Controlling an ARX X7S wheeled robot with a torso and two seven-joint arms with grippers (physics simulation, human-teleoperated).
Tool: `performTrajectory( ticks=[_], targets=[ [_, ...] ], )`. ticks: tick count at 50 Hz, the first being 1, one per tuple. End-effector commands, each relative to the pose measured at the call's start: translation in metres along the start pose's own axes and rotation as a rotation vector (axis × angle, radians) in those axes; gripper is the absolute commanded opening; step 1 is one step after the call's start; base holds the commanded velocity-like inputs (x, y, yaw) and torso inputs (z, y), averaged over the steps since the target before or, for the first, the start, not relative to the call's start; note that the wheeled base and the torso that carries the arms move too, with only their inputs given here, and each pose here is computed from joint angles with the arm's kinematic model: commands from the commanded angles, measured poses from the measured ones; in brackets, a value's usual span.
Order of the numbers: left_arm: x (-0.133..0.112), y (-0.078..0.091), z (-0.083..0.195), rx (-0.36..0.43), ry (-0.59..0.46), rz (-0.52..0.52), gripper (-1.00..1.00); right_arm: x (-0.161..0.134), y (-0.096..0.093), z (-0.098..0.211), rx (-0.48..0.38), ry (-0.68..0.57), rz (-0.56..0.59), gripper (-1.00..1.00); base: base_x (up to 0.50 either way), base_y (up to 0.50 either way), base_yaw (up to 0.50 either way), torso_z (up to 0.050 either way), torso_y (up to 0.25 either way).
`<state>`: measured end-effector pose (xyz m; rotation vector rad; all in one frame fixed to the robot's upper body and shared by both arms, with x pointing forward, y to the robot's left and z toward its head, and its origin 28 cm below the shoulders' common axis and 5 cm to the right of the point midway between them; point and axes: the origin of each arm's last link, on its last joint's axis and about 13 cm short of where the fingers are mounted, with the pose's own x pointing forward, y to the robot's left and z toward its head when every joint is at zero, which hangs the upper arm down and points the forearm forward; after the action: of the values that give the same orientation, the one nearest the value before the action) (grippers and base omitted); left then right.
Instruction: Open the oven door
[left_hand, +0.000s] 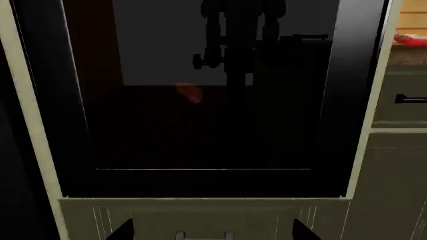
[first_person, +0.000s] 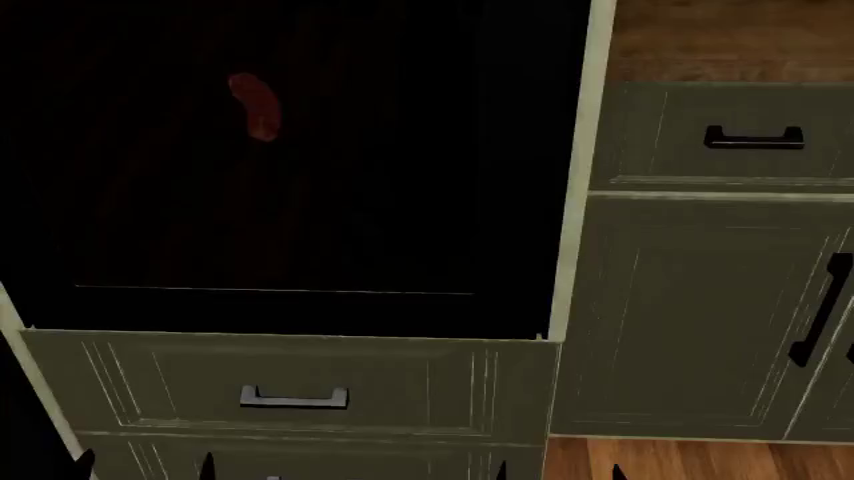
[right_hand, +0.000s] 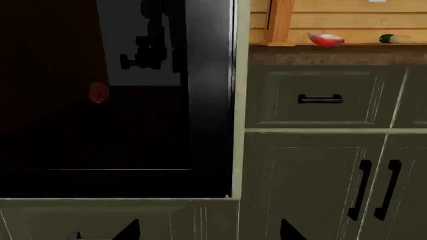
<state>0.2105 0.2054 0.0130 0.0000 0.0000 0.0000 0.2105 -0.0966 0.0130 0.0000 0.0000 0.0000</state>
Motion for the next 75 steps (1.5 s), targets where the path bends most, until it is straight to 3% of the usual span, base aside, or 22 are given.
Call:
performTrajectory(
  ticks=[1,12,14,32,57,67,75],
  targets=[
    [0.0,0.0,0.0,0.0,0.0,0.0,1.0,0.0,0.0,0.0,0.0,0.0,0.0,1.0,0.0,0.0,0.0,0.0,0.0],
    [-0.001,-0.001,0.002,-0.018,-0.01,-0.04,1.0,0.001,0.0,0.0,0.005,-0.006,0.001,1.0,0.0,0.0,0.0,0.0,0.0],
    [-0.003,-0.002,0.005,-0.059,-0.037,-0.065,1.0,0.001,0.001,0.0,0.004,-0.005,0.003,1.0,0.0,0.0,0.0,0.014,0.0],
    [-0.004,-0.003,0.004,-0.075,0.011,-0.072,1.0,0.001,0.001,-0.001,0.014,-0.003,0.008,1.0,0.0,0.0,0.0,0.05,0.0],
    [-0.004,-0.003,0.005,-0.045,-0.003,-0.089,1.0,-0.002,-0.002,0.003,0.016,-0.008,-0.015,1.0,0.0,0.0,0.0,0.05,0.0],
    [0.015,-0.003,0.032,-0.025,0.0,-0.081,1.0,0.011,-0.014,0.031,-0.012,-0.027,-0.035,1.0,0.0,0.0,0.0,0.007,0.0],
    [0.041,-0.002,0.07,-0.002,-0.01,-0.101,1.0,0.036,-0.023,0.064,-0.025,-0.052,-0.024,1.0,0.0,0.0,0.0,0.0,0.0]
  ],
)
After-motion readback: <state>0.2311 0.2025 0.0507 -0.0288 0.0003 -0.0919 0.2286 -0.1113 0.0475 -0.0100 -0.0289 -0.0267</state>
